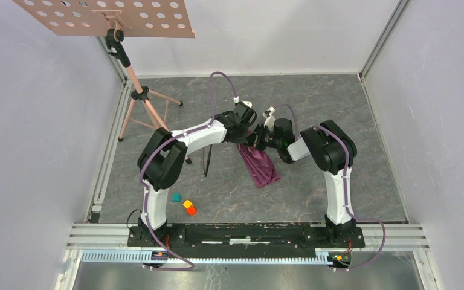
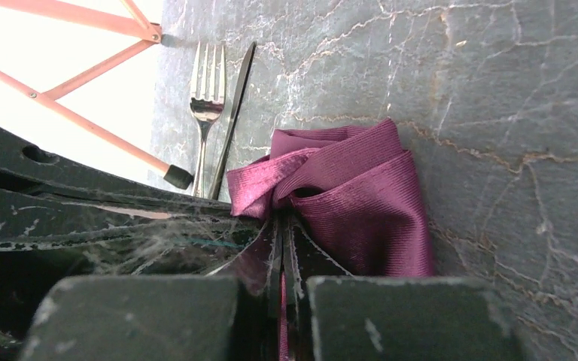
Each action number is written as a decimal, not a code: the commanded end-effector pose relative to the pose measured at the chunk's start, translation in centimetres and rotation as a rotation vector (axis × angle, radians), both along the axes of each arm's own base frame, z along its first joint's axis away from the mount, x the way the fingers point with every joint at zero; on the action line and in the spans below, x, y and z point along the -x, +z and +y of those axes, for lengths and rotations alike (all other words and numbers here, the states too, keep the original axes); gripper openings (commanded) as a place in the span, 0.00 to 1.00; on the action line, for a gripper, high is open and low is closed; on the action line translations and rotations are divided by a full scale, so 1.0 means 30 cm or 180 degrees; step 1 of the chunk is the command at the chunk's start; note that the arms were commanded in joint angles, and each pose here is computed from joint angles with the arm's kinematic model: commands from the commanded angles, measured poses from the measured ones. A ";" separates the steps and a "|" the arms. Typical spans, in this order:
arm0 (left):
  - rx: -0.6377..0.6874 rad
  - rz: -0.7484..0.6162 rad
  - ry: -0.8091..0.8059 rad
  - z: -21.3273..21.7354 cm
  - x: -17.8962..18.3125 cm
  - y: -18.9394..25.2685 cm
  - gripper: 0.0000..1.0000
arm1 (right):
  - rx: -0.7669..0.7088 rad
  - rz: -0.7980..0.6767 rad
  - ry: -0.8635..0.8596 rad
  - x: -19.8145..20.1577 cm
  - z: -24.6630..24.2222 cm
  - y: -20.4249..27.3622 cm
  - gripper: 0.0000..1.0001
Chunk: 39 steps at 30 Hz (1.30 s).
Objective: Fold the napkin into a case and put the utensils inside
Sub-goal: Insert the folded napkin into the top corner of the smaller rectangle at the center of the board.
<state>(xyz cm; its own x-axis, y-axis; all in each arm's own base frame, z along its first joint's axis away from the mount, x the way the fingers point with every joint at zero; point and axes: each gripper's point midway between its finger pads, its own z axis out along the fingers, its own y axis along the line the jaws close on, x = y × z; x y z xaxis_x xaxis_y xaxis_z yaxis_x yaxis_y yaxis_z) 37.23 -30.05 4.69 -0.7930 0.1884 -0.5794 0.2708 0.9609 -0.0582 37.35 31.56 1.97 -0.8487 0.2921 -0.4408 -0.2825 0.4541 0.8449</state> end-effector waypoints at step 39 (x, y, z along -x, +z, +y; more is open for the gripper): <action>0.0403 0.0055 0.0114 -0.061 0.001 0.058 0.17 | 0.0052 -0.0320 0.0066 -0.033 -0.026 0.108 0.13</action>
<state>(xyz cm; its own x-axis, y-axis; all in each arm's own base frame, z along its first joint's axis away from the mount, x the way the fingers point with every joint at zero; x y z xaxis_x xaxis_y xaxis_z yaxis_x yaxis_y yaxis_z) 36.90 -30.97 5.20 -0.8083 0.1497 -0.5694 0.2585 0.9592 -0.1147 38.70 31.74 2.27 -0.8385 0.2831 -0.4655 -0.2992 0.4747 0.8277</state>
